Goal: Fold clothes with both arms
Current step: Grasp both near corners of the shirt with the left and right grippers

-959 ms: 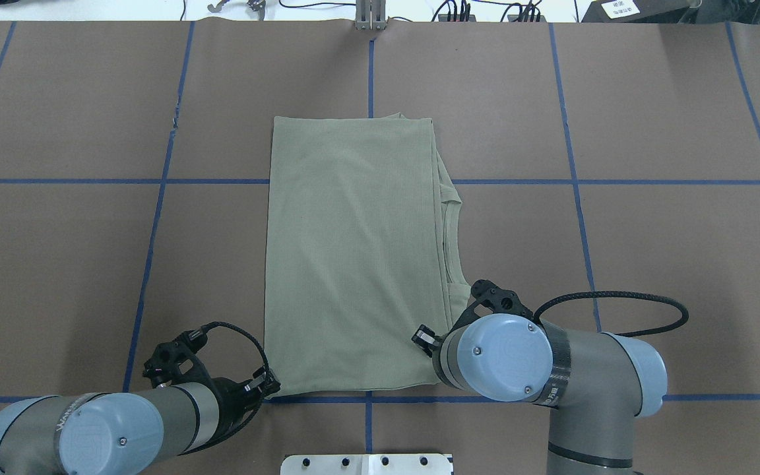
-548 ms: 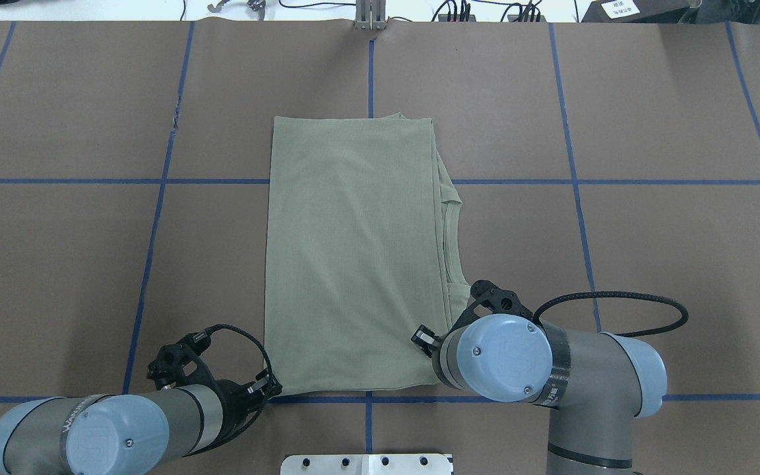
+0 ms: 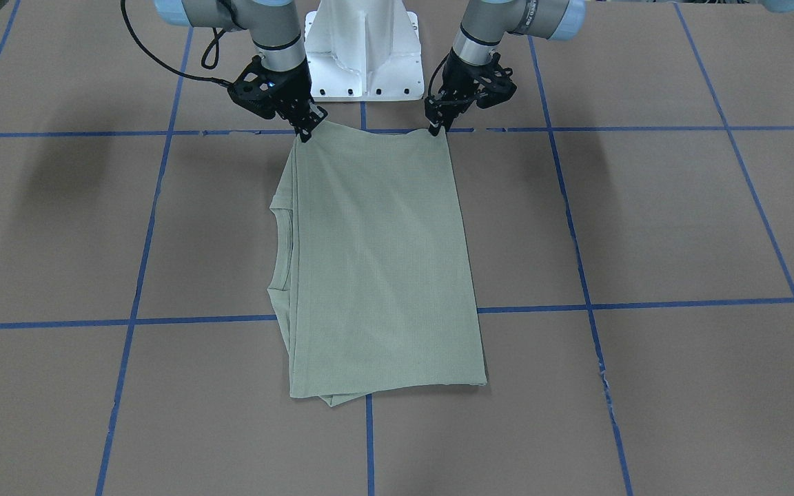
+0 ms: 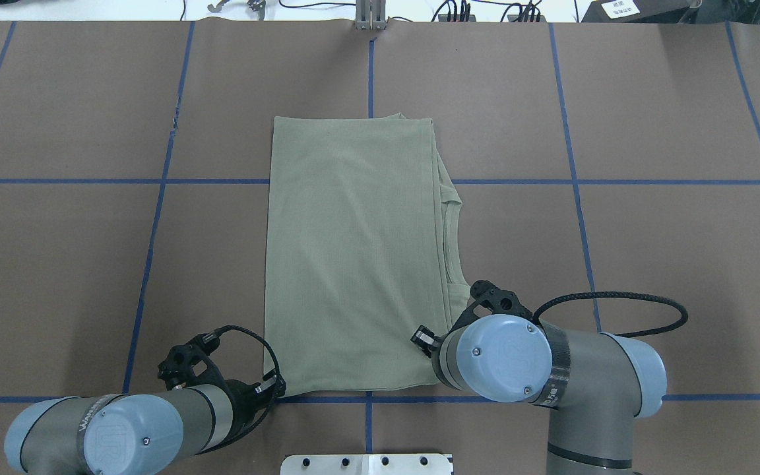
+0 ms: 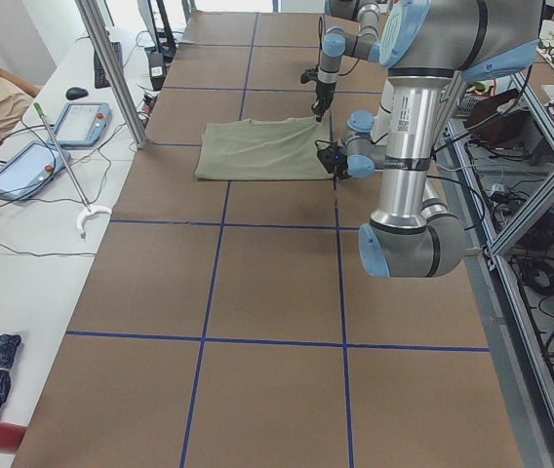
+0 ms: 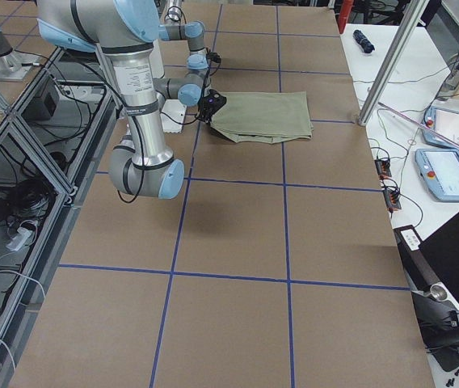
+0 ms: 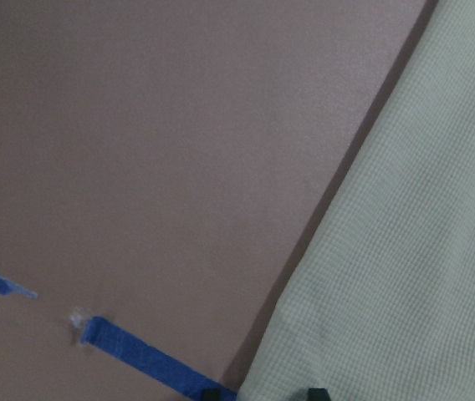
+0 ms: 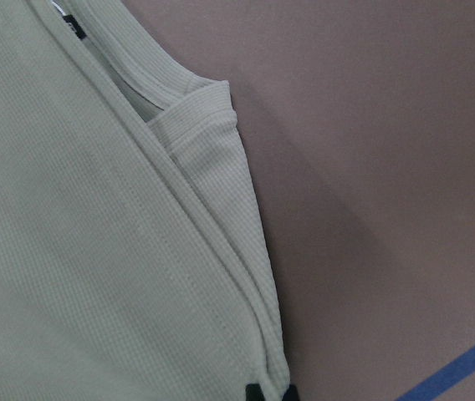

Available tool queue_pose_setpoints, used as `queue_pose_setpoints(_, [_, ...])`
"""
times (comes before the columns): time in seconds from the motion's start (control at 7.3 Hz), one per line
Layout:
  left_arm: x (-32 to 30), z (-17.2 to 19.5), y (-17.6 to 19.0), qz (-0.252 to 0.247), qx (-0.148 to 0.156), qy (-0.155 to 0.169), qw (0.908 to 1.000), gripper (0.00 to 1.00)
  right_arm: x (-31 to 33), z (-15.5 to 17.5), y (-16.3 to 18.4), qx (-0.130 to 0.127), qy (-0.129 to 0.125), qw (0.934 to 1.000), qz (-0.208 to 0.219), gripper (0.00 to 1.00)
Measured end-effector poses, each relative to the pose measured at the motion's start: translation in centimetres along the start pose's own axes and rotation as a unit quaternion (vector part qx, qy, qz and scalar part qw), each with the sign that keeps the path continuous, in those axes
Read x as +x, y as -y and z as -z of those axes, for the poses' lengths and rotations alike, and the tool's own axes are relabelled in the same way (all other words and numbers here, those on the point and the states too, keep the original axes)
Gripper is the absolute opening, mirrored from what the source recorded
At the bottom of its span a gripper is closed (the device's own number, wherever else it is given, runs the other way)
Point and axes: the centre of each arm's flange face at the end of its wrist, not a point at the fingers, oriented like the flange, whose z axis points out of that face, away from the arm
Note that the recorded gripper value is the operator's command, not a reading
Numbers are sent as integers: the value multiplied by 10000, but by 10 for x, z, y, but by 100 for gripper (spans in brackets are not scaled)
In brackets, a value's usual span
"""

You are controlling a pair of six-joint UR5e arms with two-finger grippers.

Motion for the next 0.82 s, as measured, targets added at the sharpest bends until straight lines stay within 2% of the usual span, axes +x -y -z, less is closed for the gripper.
queue_pose_setpoints(0.55, [17, 22, 7, 24, -39, -234, 9997, 0, 1, 0, -1, -12, -3, 10000, 10, 0])
queue_pose_setpoints(0.82, [32, 69, 4, 90, -243, -604, 9978, 0, 15, 13, -8, -125, 42, 9999, 71, 0])
